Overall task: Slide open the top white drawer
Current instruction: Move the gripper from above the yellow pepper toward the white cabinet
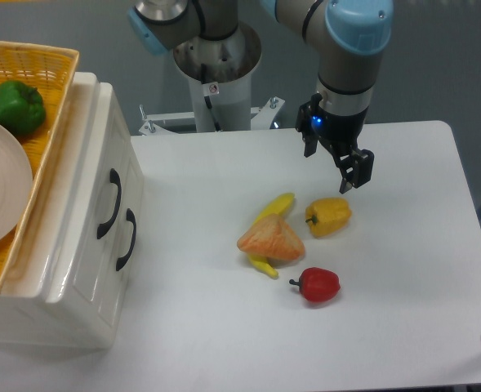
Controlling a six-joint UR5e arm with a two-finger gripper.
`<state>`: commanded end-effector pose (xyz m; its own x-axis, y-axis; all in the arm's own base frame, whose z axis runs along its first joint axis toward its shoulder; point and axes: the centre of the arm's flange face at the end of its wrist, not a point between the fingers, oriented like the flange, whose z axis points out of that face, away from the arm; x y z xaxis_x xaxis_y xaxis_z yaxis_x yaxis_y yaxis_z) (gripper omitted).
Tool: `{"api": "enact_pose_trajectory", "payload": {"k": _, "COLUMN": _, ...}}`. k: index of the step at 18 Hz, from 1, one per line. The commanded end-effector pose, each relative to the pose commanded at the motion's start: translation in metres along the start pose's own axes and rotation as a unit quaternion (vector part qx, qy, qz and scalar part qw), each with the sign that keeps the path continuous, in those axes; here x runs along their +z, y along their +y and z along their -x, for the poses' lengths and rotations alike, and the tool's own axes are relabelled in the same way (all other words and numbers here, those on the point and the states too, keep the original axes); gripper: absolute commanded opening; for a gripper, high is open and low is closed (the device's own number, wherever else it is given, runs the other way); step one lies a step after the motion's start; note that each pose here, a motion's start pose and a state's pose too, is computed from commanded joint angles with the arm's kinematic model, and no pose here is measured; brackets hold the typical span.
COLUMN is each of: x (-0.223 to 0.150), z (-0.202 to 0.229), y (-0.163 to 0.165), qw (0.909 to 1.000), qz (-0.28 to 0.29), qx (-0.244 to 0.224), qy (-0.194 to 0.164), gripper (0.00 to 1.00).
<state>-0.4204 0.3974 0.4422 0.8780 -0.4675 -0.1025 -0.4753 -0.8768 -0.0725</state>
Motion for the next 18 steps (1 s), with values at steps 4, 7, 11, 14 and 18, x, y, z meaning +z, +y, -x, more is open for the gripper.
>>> {"api": "enact_pose_trajectory", "payload": {"k": 4, "x": 0.0, "z": -0.001, "y": -0.001, "qw": 0.9999, "qz": 0.01, "qx": 0.003, "qy": 0.0, "gripper": 1.0}}
{"api": "enact_pose_trajectory", "payload": {"k": 7, "x": 0.003, "z": -0.004, "y": -0.009, "qw": 0.9999, "qz": 0.011, "qx": 0.004, "qy": 0.005, "gripper": 1.0}}
{"api": "enact_pose_trajectory", "payload": {"k": 11, "x": 0.016, "z": -0.006, "y": -0.02, "qw": 0.9978, "qz": 0.008, "qx": -0.064, "qy": 0.014, "gripper": 1.0}}
{"api": "enact_pose_trajectory", "payload": {"k": 14, "x": 0.021, "z": -0.007, "y": -0.032, "qw": 0.9968, "qz": 0.006, "qx": -0.079, "qy": 0.009, "gripper": 1.0}}
{"api": "enact_pose_trajectory", "payload": {"k": 18, "x": 0.035, "z": -0.015, "y": -0.037, "qw": 0.9966, "qz": 0.009, "qx": -0.078, "qy": 0.023, "gripper": 1.0}}
